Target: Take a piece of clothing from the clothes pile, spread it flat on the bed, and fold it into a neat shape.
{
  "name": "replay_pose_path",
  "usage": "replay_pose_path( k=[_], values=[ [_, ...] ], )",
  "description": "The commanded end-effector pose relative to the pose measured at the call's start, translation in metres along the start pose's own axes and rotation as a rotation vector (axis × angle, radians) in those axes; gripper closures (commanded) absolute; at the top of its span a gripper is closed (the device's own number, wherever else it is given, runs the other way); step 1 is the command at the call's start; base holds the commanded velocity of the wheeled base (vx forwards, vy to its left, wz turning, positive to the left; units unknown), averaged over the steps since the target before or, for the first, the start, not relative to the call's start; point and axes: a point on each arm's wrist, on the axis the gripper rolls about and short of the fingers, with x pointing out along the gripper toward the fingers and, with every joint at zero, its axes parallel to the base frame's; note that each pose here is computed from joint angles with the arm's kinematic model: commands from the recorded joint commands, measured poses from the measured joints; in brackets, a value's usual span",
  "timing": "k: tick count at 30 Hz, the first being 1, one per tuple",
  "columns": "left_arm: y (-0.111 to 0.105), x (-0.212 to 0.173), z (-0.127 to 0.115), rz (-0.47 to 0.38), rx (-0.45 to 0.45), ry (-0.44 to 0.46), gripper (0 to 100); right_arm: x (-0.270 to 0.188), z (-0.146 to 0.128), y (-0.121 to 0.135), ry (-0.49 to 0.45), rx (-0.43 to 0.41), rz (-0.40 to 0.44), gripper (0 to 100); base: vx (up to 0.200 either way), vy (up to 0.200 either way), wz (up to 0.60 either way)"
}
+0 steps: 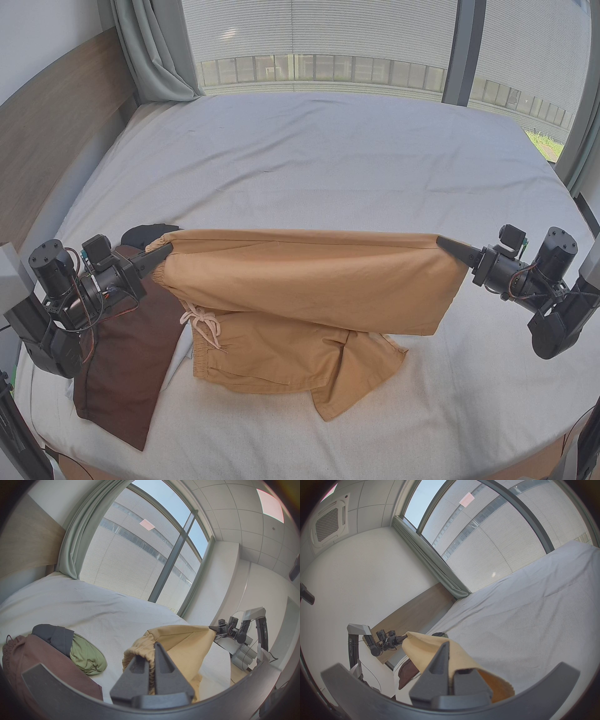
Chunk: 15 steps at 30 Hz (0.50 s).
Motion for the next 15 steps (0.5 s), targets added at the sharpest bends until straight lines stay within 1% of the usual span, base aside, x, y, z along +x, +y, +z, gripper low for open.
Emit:
replay_pose_path(
  k=[1, 3, 6, 10, 11, 15],
  values=[
    [0.002, 0.003, 0.002, 0.003, -0.030, -0.013, 100, 0.009, 0.005, -0.005, -0.019, -0.018, 0.016, 100, 0.000, 0.000, 0.00],
    [0.004, 0.005, 0.002, 0.013, -0.043, -0.019, 100, 0.012, 0.006, -0.007, -0.029, -0.024, 0.011, 100, 0.000, 0.000, 0.00],
    [0.011, 0.014, 0.004, 0.042, -0.036, -0.047, 100, 0.021, 0.006, -0.017, -0.060, -0.029, -0.030, 100, 0.000, 0.000, 0.00],
    [0.017, 0.021, 0.002, 0.069, -0.036, -0.061, 100, 0.025, 0.004, -0.024, -0.066, -0.030, -0.039, 100, 0.000, 0.000, 0.00],
    [0.021, 0.025, -0.003, 0.083, -0.042, -0.059, 100, 0.027, 0.003, -0.027, -0.067, -0.030, -0.040, 100, 0.000, 0.000, 0.00],
    [0.025, 0.030, -0.008, 0.085, -0.047, -0.054, 100, 0.032, 0.003, -0.034, -0.077, -0.038, -0.041, 100, 0.000, 0.000, 0.00]
  ],
)
